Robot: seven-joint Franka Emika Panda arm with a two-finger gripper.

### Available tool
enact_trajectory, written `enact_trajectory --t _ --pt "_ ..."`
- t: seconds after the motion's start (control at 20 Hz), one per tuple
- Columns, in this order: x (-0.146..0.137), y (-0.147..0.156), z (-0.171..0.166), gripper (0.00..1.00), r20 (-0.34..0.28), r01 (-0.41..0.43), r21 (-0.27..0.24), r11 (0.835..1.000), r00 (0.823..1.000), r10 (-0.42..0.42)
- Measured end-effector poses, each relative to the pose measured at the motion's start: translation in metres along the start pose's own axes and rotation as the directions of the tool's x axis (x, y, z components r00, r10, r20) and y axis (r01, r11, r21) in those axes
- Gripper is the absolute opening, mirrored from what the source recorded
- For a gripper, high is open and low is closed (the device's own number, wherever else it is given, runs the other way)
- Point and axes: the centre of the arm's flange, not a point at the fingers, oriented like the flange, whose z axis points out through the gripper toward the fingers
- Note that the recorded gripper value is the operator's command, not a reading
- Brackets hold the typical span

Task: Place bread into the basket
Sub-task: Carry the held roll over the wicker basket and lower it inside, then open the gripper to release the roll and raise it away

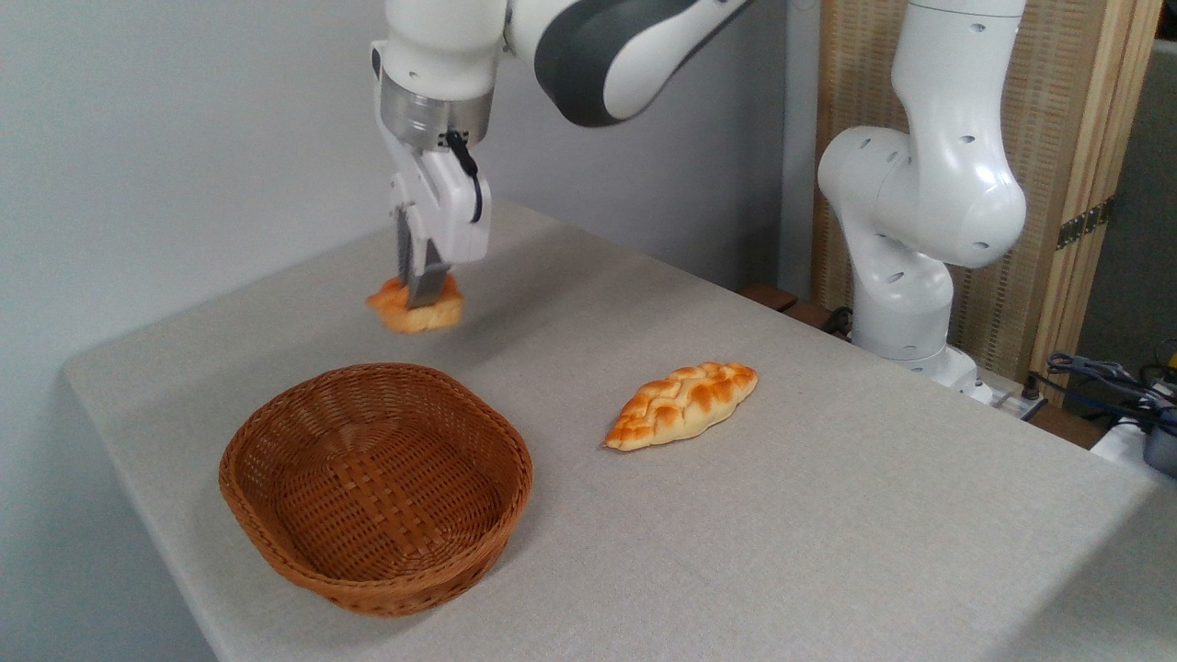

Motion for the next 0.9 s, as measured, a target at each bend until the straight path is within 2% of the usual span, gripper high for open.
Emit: enact_trajectory --t 0.05,0.15,0.2,0.3,0.35,0.55,0.9 --pt "-0.001 -0.011 0.005 0.13 -0.016 -0.015 0.032 0.999 1.0 0.015" --pt "-0.002 -0.031 0.024 0.22 -0.035 -0.028 0.091 0.995 0.999 0.032" --pt "-0.003 -0.039 0.035 0.36 -0.038 -0.034 0.113 0.993 0.999 0.038" --pt "-0.007 -0.055 0.06 0.8 -0.033 -0.063 0.149 0.987 0.997 0.069" --pt "-0.01 -0.062 0.072 1.0 -0.027 -0.076 0.161 0.984 0.996 0.081" --pt "-0.016 -0.077 0.101 1.0 -0.013 -0.09 0.186 0.978 0.995 0.094" --pt "-0.007 -0.077 0.094 1.0 -0.027 -0.099 0.199 0.975 0.994 0.107"
